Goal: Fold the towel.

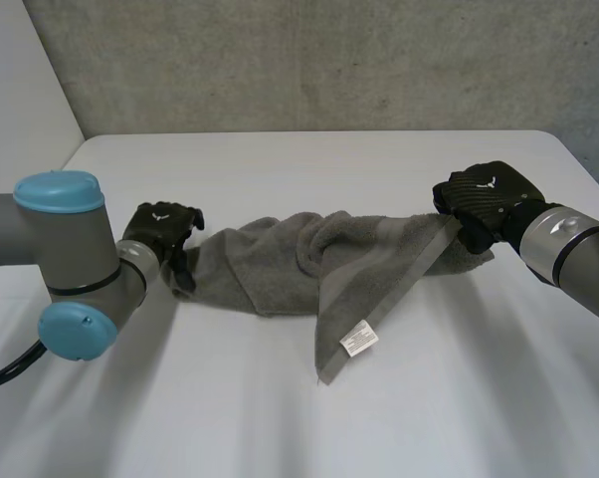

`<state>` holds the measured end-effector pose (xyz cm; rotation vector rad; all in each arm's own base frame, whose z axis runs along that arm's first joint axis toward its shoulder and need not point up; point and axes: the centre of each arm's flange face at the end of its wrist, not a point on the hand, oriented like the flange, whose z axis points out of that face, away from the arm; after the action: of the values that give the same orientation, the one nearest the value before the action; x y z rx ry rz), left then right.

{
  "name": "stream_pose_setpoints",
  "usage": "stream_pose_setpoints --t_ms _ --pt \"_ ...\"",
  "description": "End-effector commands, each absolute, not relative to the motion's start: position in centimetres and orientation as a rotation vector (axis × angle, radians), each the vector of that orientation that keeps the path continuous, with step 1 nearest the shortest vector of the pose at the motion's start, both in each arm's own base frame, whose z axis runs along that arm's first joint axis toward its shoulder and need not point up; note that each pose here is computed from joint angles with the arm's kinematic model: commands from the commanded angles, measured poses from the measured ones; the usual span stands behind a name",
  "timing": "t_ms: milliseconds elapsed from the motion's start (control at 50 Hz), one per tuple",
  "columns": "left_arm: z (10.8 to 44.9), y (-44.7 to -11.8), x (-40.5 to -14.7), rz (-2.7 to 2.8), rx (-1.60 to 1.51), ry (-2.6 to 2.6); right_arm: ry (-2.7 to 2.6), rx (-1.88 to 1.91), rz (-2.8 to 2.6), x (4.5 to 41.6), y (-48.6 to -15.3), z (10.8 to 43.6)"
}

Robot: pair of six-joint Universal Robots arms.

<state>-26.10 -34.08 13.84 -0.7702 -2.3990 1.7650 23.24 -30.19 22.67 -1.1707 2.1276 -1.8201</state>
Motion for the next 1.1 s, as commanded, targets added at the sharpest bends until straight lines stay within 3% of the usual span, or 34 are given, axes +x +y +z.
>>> stream_pose_setpoints --t_ms 20,360,420,460,520,560,580,620,680,740,860,960,1000,1100 --pt "12.3 -34.3 -25.9 1.711 -0.798 -2.445 2.129 -1.171 -1.816 23.2 -30.2 22.6" --pt "13.4 -33.8 -26.6 1.751 -0.845 -2.41 2.121 -1.166 -1.853 23.1 -30.4 23.3" --pt "15.8 -33.6 -26.5 1.804 -0.817 -2.373 2.083 -1.161 -1.918 23.1 -30.3 24.9" --pt "18.9 -33.2 -26.2 1.88 -0.791 -2.319 1.971 -1.141 -2.08 22.9 -29.3 29.2" --pt "20.7 -32.9 -26.1 1.929 -0.769 -2.279 1.911 -1.132 -2.16 22.8 -28.7 31.3" --pt "25.6 -31.9 -25.6 2.037 -0.668 -2.168 1.788 -1.095 -2.312 22.6 -27.6 35.5" --pt "25.6 -31.9 -25.6 2.038 -0.667 -2.167 1.788 -1.095 -2.312 22.6 -27.6 35.5" --pt "30.9 -30.4 -24.7 2.141 -0.532 -2.02 1.682 -1.016 -2.406 22.3 -26.4 39.1" --pt "33.1 -29.4 -24.4 2.176 -0.478 -1.946 1.636 -0.98 -2.44 22.0 -25.8 40.6" --pt "37.7 -26.9 -23.5 2.247 -0.42 -1.771 1.647 -0.942 -2.468 20.9 -24.9 42.7" --pt "38.0 -26.1 -23.0 2.217 -0.458 -1.761 1.81 -0.923 -2.399 18.8 -26.0 42.0" --pt "35.9 -26.6 -23.0 2.133 -0.482 -1.853 1.917 -0.978 -2.217 19.1 -27.9 38.9" --pt "32.1 -28.3 -23.5 2.014 -0.502 -1.99 1.969 -1.034 -2.131 19.6 -28.7 37.1" --pt "27.3 -29.8 -23.9 1.819 -0.522 -2.174 2.038 -1.13 -1.987 21.0 -30.1 33.4"
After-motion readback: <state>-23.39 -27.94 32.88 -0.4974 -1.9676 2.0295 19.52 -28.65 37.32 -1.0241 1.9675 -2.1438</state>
